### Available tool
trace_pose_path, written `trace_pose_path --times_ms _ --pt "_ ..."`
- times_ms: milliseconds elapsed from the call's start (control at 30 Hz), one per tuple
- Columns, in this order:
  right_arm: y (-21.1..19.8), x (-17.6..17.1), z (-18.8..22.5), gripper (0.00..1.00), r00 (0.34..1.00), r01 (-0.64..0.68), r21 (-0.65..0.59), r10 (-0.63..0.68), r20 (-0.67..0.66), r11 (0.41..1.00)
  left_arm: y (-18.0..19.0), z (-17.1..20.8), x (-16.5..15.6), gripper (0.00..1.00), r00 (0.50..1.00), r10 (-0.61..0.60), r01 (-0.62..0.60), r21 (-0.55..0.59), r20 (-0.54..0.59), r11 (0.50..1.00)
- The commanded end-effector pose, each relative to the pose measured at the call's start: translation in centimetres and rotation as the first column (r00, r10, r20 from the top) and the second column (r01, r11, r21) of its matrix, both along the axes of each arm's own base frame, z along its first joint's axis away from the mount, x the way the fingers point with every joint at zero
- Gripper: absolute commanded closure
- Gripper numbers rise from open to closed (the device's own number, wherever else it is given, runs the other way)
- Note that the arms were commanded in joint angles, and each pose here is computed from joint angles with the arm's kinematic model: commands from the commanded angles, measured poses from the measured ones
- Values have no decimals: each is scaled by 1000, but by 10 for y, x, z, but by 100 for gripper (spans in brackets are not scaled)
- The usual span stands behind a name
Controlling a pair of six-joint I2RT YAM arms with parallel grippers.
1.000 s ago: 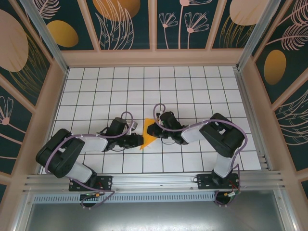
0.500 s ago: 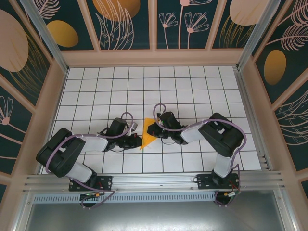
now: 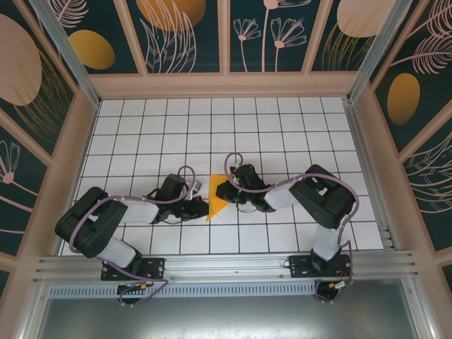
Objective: Fold a paper plane with a square sheet of paper (pick it up from the middle)
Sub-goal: Fourth fold the wing at the center of the table.
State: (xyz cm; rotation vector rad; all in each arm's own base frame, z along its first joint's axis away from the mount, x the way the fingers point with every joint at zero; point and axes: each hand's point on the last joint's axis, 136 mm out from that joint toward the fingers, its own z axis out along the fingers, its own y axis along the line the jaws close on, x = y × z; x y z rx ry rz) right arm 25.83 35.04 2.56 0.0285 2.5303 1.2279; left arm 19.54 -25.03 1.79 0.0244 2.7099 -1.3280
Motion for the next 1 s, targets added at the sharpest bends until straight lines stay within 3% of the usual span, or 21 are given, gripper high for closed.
trace_pose_path --times_ms 0,233,967 --pt "6 10 7 89 1000 -3 26 3 28 1000 2 -3 -4 100 1000 4 -4 -15 -31 1000" --pt "10 9 20 86 998 -31 48 28 57 998 9 -1 -2 100 999 49 -49 -27 -21 998" --pt "23 5 7 86 996 -91 56 90 14 994 10 -1 -5 100 994 79 -86 -103 -71 991"
